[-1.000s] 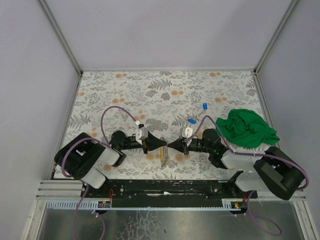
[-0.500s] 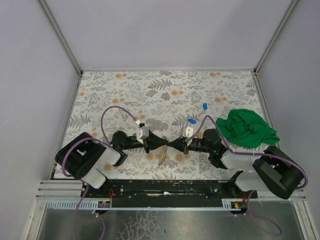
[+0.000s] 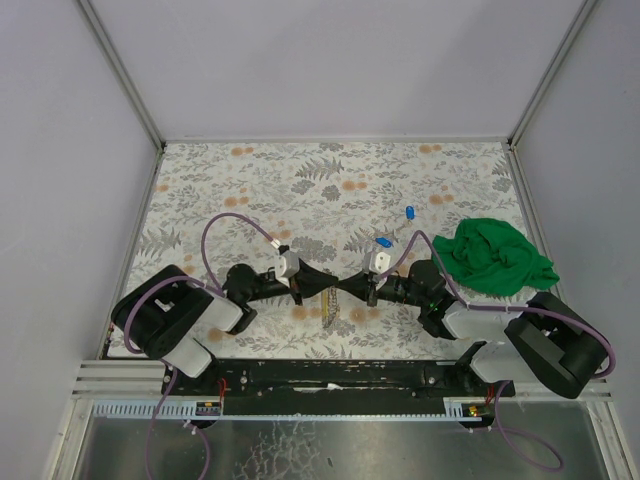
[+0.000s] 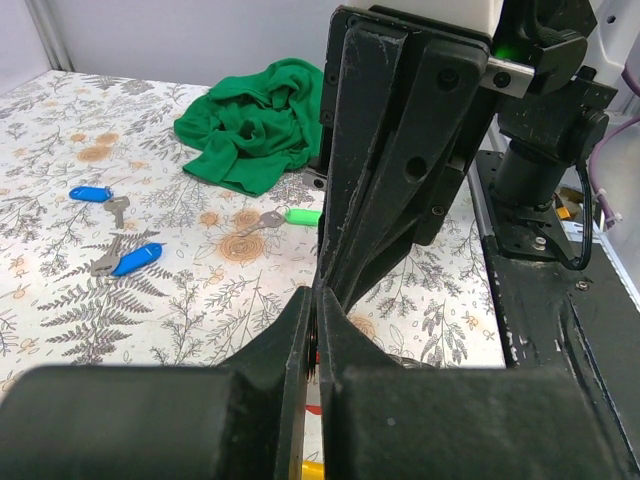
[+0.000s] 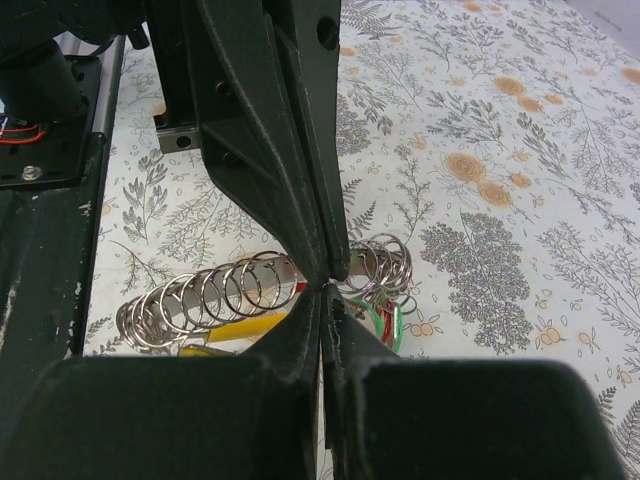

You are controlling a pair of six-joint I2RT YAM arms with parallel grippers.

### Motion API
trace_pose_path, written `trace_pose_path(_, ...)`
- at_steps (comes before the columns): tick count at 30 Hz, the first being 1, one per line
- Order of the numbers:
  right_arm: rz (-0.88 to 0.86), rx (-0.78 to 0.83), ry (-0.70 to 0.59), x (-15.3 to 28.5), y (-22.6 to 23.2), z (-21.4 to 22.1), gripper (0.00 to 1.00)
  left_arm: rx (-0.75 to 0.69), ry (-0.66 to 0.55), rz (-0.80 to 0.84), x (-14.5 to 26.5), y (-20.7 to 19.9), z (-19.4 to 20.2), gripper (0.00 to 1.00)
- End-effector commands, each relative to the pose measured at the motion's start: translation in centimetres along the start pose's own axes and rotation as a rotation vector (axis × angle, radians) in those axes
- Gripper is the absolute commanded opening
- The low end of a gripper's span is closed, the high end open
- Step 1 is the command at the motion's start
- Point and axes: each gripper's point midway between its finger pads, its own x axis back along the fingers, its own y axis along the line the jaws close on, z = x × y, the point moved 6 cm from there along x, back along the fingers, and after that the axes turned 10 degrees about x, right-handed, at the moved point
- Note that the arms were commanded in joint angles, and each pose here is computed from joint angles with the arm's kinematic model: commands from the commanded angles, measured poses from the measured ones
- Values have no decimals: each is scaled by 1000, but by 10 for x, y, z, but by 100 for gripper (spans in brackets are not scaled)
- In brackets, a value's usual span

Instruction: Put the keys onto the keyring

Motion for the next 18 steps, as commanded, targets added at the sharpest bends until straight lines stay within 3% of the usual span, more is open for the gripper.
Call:
trace_pose_path(1,84,161,-258,-6,-23,-64,0,4,-5,28,-3,-9,5,0)
trace_pose_path(18,56,173,-347,-12,-18,-78,0,50,-49,-128,-16,-7,14,0)
